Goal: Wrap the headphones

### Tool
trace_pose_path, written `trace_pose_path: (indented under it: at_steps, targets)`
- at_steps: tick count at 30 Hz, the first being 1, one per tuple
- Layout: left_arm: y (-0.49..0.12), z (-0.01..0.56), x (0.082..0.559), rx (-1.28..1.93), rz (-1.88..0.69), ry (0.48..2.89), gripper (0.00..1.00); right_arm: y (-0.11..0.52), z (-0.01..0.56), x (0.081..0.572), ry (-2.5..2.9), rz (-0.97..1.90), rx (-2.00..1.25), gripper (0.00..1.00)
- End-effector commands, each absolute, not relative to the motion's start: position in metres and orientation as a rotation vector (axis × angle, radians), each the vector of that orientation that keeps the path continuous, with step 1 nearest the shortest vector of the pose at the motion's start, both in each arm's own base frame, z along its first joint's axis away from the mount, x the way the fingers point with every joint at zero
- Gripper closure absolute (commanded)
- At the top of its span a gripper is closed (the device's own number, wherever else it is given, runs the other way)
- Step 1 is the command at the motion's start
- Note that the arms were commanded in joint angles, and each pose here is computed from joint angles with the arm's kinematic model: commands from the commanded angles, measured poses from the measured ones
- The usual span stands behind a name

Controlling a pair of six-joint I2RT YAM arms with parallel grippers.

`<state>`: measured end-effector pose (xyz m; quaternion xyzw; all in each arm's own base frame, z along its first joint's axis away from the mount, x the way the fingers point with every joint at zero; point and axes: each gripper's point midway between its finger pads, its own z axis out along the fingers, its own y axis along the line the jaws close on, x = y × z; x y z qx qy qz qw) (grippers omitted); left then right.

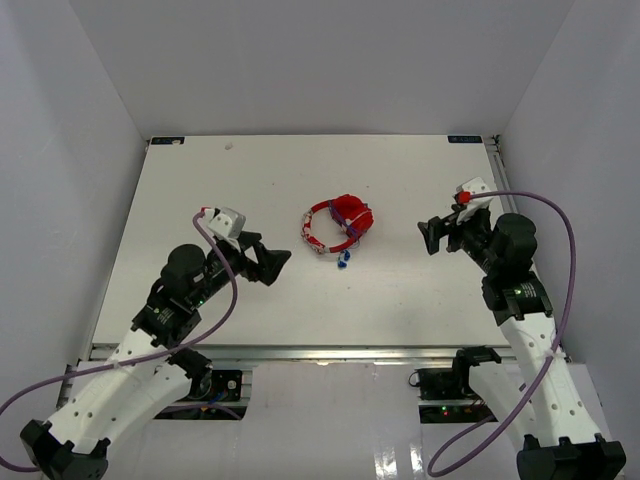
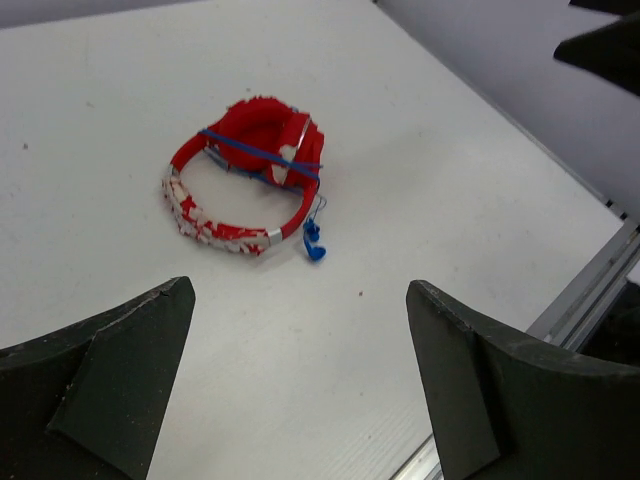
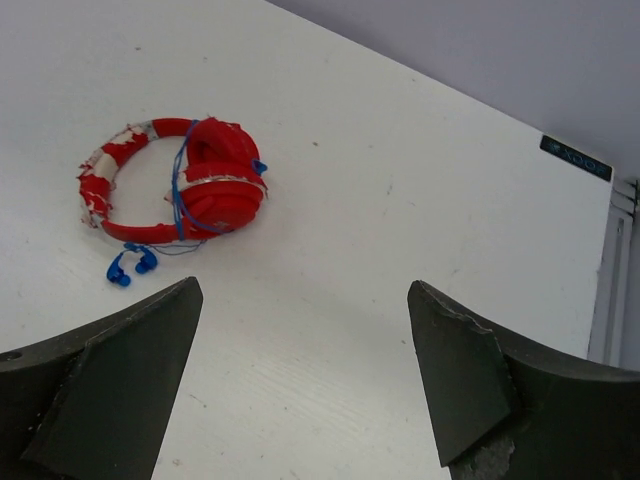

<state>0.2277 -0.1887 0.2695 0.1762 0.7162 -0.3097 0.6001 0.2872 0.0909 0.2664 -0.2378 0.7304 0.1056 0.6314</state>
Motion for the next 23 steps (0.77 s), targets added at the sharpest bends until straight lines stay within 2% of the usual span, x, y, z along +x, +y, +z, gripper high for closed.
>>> trace_pose_path:
  at_steps: [1,11,23]
  targets:
    - [-0.18,0.238,0.214,0.491,-0.673,1.714,0.02,0.052,0.233,0.284,1.834,0.1,-0.377,0.1]
    - [-0.172,0.244,0.204,0.471,-0.673,1.679,0.02,0.045,0.218,0.27,1.826,0.176,-0.301,0.1]
    - [-0.173,0.243,0.204,0.478,-0.68,1.681,0.02,0.026,0.201,0.273,1.828,0.105,-0.205,0.1]
